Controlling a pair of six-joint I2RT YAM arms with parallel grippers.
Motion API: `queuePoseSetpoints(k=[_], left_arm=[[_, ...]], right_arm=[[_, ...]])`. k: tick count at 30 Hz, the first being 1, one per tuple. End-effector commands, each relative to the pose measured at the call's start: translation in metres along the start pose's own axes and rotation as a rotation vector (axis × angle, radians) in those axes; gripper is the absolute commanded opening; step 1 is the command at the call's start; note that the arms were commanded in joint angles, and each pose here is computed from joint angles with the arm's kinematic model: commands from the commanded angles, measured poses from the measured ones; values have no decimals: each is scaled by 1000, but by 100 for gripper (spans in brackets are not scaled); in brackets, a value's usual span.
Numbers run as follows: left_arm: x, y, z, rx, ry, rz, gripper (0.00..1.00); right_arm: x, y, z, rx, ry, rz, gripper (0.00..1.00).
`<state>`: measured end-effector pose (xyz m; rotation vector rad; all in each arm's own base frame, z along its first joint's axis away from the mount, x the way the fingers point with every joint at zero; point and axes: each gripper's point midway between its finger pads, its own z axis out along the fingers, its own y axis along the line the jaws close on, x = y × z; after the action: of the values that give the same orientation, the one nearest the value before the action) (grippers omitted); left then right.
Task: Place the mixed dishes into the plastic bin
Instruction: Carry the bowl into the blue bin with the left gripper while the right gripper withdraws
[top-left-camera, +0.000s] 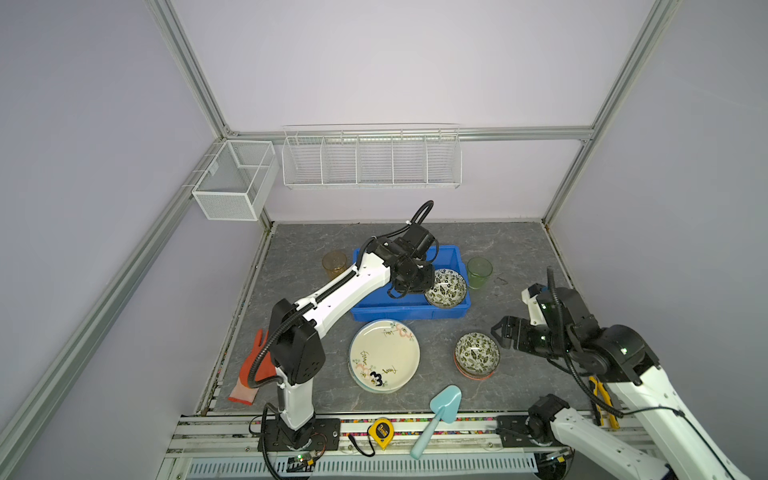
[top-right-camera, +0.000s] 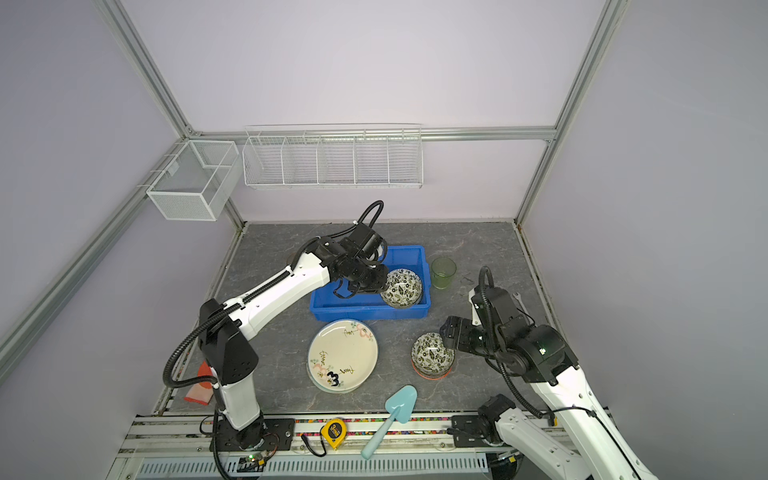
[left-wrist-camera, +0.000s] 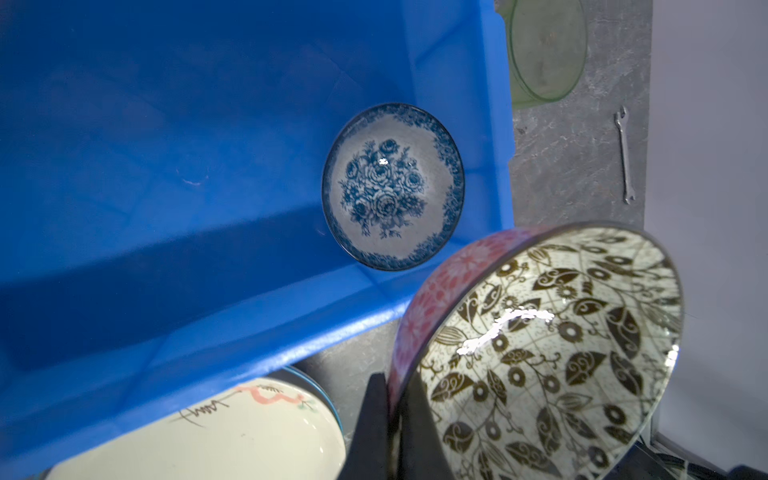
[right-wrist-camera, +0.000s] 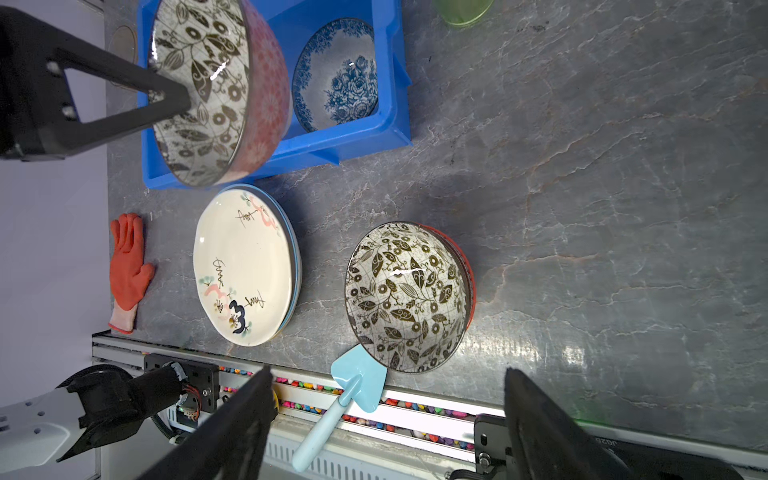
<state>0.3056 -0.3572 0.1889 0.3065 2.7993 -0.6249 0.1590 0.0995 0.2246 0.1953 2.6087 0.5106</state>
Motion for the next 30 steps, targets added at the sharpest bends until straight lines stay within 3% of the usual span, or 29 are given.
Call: queuePoseSetpoints(k=[1,12,22,30], left_arm=[[-15,5,2,-17,-4,35,0],[-46,6,45,-45,-1,49,0],[-45,21,69,-114,31,69,0],[-42,20,85,-91,60,67,3]], right_arm=[[13,-15,2,46,24,39,88],[30,-36,-6,92,17,83,88],[45,-51,-9,105,12,141,88],[51,-56,-7,117,25,153,88]])
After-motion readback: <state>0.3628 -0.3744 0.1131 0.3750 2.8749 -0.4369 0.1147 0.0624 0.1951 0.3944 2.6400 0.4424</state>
